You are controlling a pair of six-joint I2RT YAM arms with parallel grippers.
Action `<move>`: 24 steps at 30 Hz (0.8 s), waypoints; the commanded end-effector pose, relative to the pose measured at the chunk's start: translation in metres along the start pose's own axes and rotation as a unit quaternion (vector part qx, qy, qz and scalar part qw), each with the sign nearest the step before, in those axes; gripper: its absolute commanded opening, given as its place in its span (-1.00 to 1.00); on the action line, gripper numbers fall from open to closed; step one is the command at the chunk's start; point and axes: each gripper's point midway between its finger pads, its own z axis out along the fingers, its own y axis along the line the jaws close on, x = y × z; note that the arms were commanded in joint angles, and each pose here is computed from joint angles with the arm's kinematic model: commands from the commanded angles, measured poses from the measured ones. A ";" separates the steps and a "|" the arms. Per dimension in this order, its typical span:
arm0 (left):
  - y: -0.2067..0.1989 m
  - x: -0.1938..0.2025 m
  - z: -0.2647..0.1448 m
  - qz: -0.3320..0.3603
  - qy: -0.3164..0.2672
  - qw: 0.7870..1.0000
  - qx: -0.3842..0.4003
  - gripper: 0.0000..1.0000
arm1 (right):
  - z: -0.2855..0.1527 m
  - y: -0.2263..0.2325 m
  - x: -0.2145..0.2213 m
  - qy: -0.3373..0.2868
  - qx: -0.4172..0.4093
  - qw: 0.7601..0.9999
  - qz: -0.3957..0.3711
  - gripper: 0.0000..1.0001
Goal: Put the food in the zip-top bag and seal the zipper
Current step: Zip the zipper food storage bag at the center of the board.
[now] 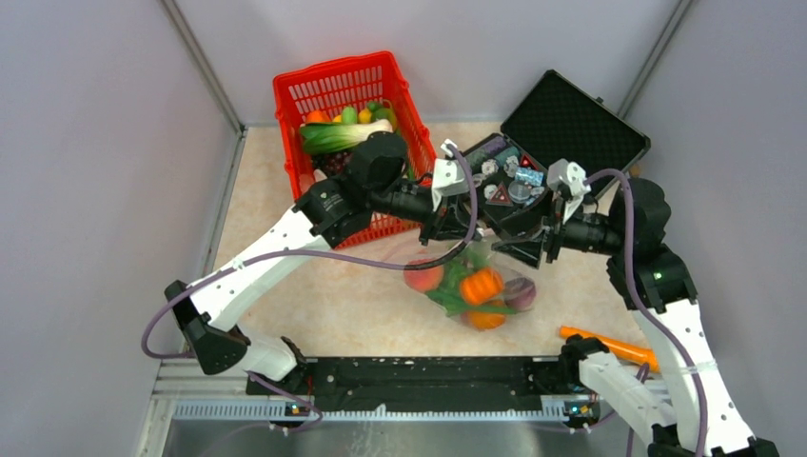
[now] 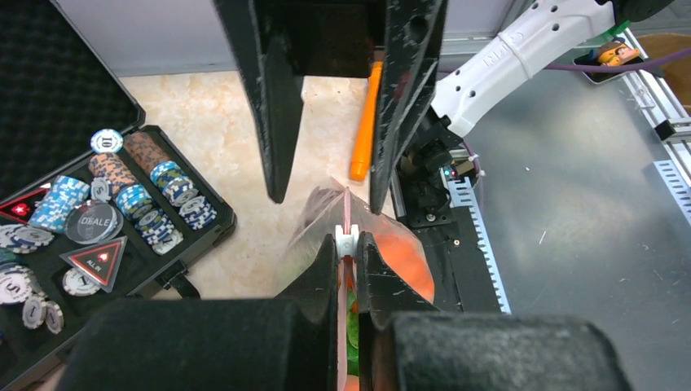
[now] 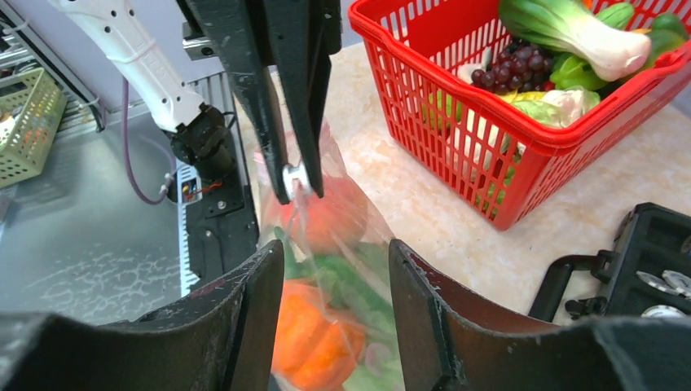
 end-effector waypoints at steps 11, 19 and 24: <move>-0.010 -0.016 0.008 0.027 -0.015 0.999 0.025 -1.00 | 0.010 0.007 -0.010 -0.014 -0.064 0.998 -0.004 -0.16; -0.001 -0.008 0.012 0.018 -0.005 1.000 0.005 -1.00 | 0.013 0.000 0.012 0.014 -0.056 0.998 0.022 -0.26; -0.001 -0.006 0.012 0.016 -0.003 1.000 0.002 -1.00 | 0.012 0.003 0.016 0.018 -0.063 0.998 0.016 -0.37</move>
